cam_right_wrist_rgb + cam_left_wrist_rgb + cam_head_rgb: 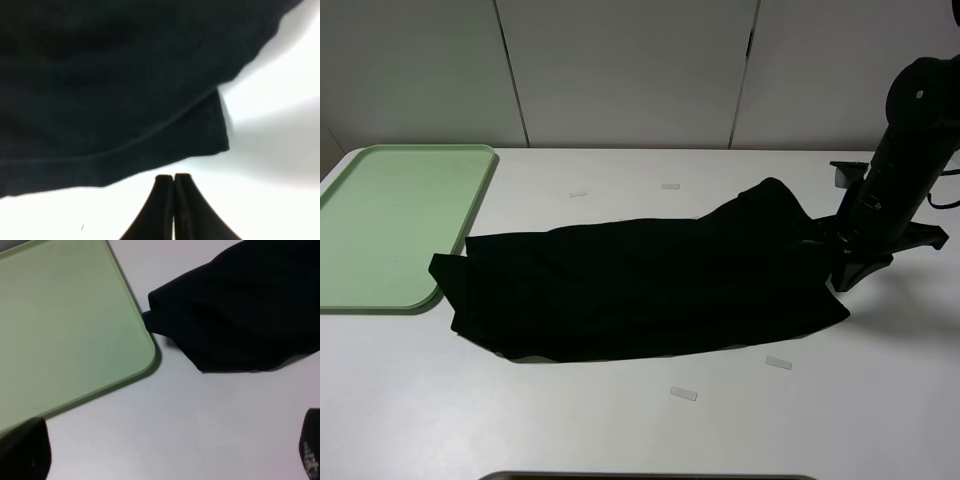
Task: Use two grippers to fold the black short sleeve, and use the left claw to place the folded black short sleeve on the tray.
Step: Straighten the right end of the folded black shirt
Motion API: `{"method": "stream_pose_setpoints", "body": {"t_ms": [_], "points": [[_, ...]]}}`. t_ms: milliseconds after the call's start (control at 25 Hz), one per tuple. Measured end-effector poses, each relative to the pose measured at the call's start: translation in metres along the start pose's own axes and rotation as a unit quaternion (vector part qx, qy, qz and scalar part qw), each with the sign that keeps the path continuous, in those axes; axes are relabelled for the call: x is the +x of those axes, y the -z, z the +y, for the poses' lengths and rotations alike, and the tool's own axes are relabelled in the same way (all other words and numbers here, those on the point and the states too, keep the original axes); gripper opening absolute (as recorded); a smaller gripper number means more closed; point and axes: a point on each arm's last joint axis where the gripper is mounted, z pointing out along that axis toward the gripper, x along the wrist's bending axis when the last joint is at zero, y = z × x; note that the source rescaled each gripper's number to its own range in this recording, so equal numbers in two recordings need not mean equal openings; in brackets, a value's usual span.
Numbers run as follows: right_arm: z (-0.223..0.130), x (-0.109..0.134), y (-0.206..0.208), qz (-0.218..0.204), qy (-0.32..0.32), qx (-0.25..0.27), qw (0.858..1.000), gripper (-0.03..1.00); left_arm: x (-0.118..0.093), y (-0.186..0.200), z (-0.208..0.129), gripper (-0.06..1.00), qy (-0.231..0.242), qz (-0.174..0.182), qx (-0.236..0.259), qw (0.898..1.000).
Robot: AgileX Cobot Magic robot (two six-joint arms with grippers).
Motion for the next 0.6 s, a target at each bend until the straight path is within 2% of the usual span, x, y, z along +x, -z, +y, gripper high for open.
{"method": "stream_pose_setpoints", "body": {"t_ms": [280, 360, 400, 440, 520, 600], "points": [[0.011, 0.001, 0.018, 0.012, 0.024, -0.101, 0.995, 0.0, 0.0, 0.0, 0.0, 1.0, 0.0, 0.0, 0.0, 1.0], [0.013, -0.001, 0.025, 0.012, 0.045, -0.126, 0.991, 0.07, 0.0, 0.0, 0.0, 1.0, 0.0, 0.0, 0.0, 1.0], [0.014, -0.004, 0.027, 0.012, 0.054, -0.138, 0.989, 0.14, 0.0, 0.0, 0.0, 1.0, 0.0, 0.0, 0.0, 1.0], [0.017, -0.007, 0.029, 0.011, 0.068, -0.148, 0.987, 0.27, 0.0, 0.0, 0.0, 1.0, 0.001, 0.0, 0.0, 1.0], [0.021, -0.013, 0.031, 0.011, 0.094, -0.169, 0.981, 0.64, 0.0, 0.0, 0.0, 1.0, 0.001, 0.0, 0.0, 1.0], [0.026, -0.02, 0.033, 0.015, 0.112, -0.196, 0.974, 0.86, 0.0, 0.0, 0.0, 1.0, 0.001, 0.0, 0.0, 1.0]]}}
